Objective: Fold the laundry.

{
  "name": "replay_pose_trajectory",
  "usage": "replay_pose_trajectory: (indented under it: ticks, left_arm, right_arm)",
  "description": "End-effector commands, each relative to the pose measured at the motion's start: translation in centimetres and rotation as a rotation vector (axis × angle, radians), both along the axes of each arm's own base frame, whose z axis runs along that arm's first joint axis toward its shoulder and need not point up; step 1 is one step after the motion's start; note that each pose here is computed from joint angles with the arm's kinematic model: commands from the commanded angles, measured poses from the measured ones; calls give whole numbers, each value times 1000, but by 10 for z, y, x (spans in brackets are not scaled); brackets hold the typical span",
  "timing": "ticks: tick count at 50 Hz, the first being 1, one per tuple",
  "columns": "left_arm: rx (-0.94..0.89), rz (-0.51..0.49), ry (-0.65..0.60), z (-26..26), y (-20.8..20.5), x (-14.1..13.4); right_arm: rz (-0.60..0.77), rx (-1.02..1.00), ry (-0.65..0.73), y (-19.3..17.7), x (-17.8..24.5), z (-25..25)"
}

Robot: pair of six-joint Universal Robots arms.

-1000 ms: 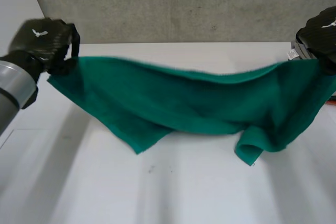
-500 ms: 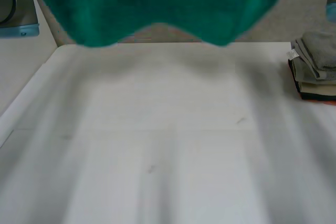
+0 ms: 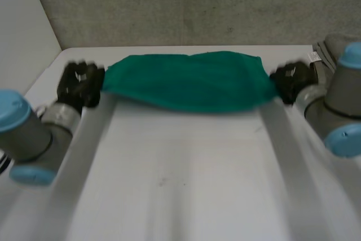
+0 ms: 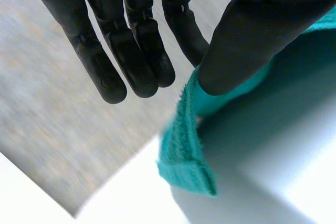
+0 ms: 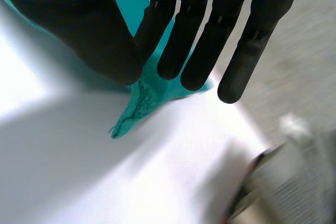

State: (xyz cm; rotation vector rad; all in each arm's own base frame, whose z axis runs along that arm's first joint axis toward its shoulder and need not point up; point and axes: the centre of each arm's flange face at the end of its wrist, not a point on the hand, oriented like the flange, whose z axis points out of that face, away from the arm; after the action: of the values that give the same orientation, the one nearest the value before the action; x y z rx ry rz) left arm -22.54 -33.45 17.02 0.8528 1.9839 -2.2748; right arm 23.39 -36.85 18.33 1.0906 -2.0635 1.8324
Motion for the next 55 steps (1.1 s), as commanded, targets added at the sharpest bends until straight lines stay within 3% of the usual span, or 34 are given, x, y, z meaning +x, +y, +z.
replay_pose_trajectory:
  ticks: [1, 7, 12, 16, 19, 24, 30, 38, 46, 55]
  left_arm:
    - [256, 11, -293, -24, 96, 33]
    - [556, -33, -495, -25, 166, 58]
    - [653, -119, -527, -14, 184, 59]
    - [482, -111, -492, 2, 154, 53]
    - [371, -83, -471, 7, 130, 50]
    - [187, -81, -400, 7, 82, 26]
    - [194, -31, -367, 2, 69, 11]
    - [175, -19, -361, 7, 68, 5]
    - [168, -18, -359, 8, 66, 4]
    - [175, -18, -361, 4, 62, 3]
  right_arm:
    - [25, 264, 233, 66, -32, -18]
    - [37, 439, 502, 130, -81, 1]
    - [90, 470, 560, 152, -84, 6]
    - [42, 404, 494, 137, -81, 9]
    - [-11, 344, 409, 106, -76, -1]
    - [11, 238, 317, 79, -44, -9]
    - [-27, 184, 149, 71, -28, -6]
    - [-108, 245, -53, 100, -38, 21]
    - [-81, 523, -28, 153, -44, 6]
    - [-104, 513, -48, 167, -58, -15]
